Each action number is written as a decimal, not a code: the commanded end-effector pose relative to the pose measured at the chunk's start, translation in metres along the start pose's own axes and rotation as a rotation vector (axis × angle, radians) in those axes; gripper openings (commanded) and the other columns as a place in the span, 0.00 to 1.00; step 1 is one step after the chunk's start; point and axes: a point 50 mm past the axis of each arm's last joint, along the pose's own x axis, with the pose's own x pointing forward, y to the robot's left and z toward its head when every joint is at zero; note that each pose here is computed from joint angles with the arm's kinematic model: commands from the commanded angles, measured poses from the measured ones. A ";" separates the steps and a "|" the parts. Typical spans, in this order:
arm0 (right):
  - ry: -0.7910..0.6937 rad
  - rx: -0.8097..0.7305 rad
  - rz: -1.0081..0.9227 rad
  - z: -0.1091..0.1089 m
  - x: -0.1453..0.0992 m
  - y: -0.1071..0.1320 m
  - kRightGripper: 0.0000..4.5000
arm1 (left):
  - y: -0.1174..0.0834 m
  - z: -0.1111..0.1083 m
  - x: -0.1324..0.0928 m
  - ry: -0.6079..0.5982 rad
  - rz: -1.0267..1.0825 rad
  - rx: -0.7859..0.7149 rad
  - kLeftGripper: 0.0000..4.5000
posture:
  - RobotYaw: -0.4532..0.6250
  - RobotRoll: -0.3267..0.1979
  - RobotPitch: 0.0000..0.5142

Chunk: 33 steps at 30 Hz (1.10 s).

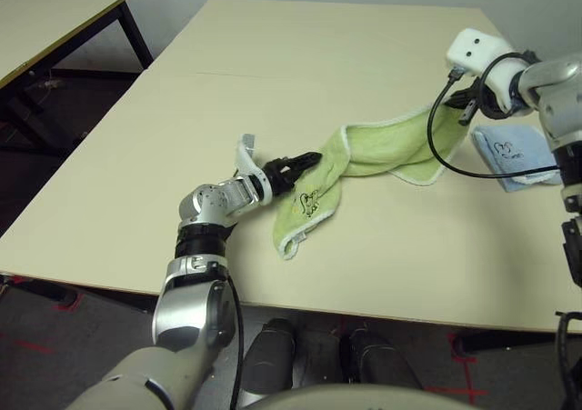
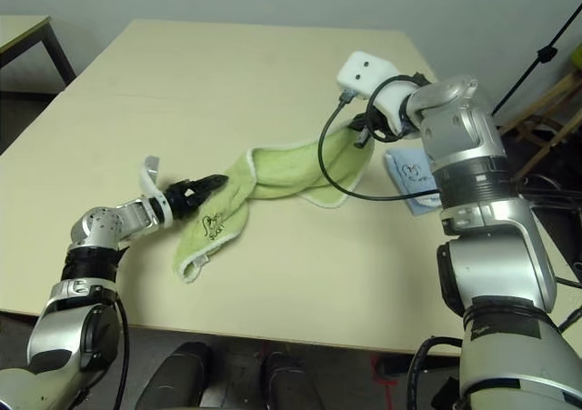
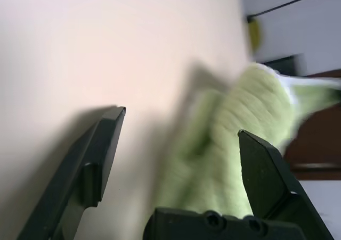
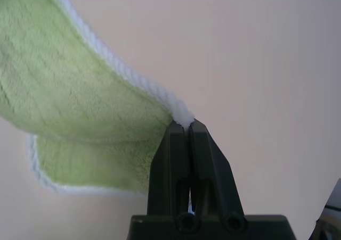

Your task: Fold the towel and set it aside.

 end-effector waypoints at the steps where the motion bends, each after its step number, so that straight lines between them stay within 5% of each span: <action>1: -0.019 -0.007 -0.028 0.004 0.003 -0.002 0.00 | -0.003 0.027 -0.008 -0.072 0.046 0.297 0.99 | 0.55 0.62 0.31; 6: -0.063 0.008 -0.100 0.010 0.008 -0.007 0.00 | -0.054 0.059 -0.025 -0.121 -0.115 0.674 0.99 | 0.56 0.62 0.32; 10: -0.065 0.012 -0.123 0.011 0.012 -0.008 0.00 | -0.100 0.038 -0.034 0.017 -0.320 0.878 0.99 | 0.57 0.62 0.33; 15: -0.069 0.008 -0.121 0.014 0.014 -0.009 0.00 | -0.132 0.002 -0.030 0.143 -0.486 0.938 0.99 | 0.57 0.62 0.33; 26: -0.060 0.001 -0.116 0.011 0.008 -0.011 0.00 | -0.126 -0.042 -0.010 0.336 -0.520 1.043 0.99 | 0.54 0.62 0.33; 33: -0.064 -0.010 -0.109 0.013 0.004 -0.010 0.00 | -0.093 -0.044 0.000 0.397 -0.362 1.174 0.99 | 0.53 0.62 0.32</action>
